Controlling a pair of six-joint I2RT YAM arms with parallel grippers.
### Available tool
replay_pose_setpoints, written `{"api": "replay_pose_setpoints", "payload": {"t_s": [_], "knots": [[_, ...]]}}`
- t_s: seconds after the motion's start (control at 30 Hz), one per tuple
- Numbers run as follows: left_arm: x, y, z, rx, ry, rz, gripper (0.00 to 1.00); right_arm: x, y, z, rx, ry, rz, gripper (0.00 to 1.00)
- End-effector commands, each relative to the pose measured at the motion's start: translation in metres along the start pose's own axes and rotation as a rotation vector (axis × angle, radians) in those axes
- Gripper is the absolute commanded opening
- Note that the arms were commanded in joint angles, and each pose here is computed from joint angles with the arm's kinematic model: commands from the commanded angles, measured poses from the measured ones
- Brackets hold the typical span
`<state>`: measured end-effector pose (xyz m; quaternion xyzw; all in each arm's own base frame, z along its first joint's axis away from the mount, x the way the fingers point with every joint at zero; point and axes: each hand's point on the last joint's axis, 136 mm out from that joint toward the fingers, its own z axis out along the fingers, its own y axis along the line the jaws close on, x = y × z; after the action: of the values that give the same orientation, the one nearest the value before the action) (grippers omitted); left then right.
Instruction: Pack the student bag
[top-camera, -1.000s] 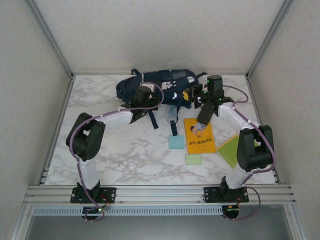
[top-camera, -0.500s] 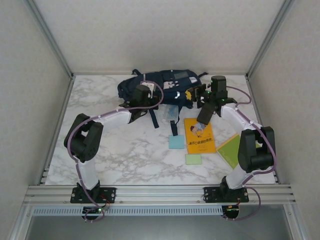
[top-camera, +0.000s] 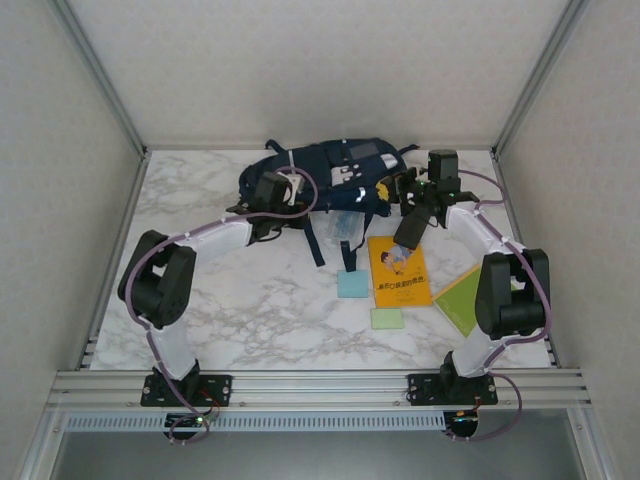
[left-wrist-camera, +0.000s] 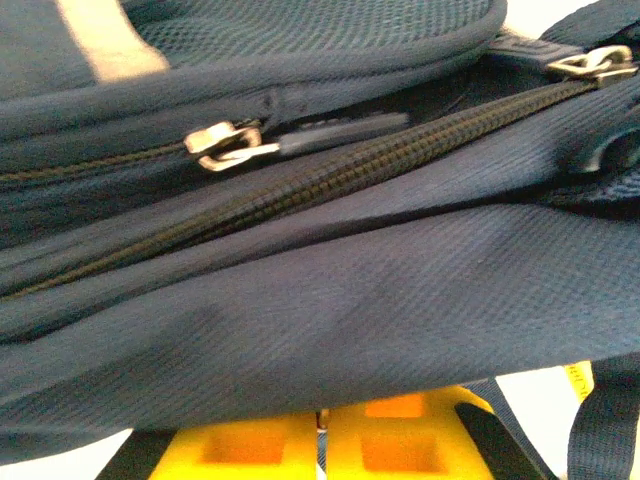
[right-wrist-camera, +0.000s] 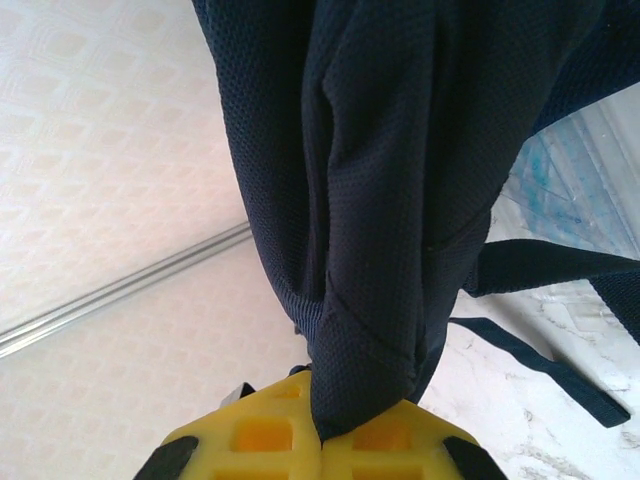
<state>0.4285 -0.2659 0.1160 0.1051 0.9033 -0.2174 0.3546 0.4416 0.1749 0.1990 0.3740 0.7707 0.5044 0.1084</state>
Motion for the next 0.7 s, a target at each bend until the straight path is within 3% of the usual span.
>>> {"api": "replay_pose_setpoints", "payload": {"t_s": [0.0, 0.3, 0.53, 0.67], "knots": [[0.004, 0.041, -0.019, -0.148, 0.015, -0.015, 0.0, -0.009, 0.033, -0.014, -0.068, -0.014, -0.087, 0.0], [0.049, 0.094, -0.052, -0.213, 0.208, -0.119, 0.0, -0.018, 0.033, -0.012, 0.007, 0.017, -0.303, 0.0], [0.056, 0.043, -0.08, 0.041, 0.262, -0.14, 0.0, -0.027, 0.036, 0.013, 0.032, 0.086, -0.42, 0.0], [0.065, 0.018, -0.096, 0.116, 0.281, -0.147, 0.0, -0.032, 0.033, 0.032, 0.057, 0.105, -0.425, 0.0]]}}
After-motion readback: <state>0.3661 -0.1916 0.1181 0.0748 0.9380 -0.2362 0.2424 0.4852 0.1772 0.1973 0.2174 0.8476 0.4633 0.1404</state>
